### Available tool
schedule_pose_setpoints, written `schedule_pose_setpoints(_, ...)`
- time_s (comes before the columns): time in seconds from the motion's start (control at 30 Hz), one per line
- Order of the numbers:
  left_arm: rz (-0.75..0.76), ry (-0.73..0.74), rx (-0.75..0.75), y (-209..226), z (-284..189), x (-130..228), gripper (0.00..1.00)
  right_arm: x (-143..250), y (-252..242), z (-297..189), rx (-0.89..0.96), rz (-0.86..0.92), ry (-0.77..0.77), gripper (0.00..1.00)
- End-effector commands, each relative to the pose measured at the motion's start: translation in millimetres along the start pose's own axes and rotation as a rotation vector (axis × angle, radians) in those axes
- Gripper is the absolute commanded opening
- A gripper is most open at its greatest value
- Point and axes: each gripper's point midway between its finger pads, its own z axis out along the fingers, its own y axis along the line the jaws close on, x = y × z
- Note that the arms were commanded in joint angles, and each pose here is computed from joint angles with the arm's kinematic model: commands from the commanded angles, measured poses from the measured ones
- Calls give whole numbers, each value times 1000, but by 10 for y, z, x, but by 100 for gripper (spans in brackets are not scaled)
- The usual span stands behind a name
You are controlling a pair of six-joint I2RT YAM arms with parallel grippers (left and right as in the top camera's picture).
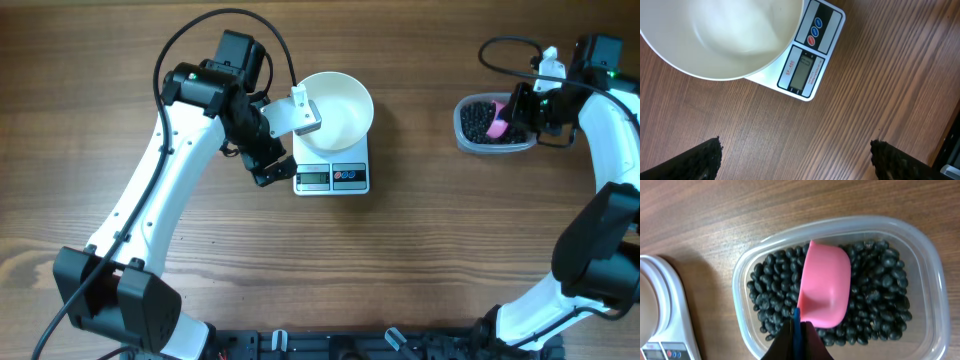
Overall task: Scoop item into bowl and weigh 150g on scale
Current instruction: 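Push the pink scoop into the black beans with the right gripper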
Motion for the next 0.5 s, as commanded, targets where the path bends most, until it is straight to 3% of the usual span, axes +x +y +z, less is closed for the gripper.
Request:
schedule_pose_setpoints(0.0, 3, 9, 12, 13, 56, 32, 100, -1, 70, 150, -36, -2, -16, 4)
schedule_pose_setpoints(0.2, 3, 10, 12, 14, 56, 32, 100, 299, 193, 136, -106, 59, 107, 4)
schedule_pose_setpoints(0.47, 3, 9, 12, 13, 56, 32, 100, 80, 100, 170, -58, 12, 18, 4)
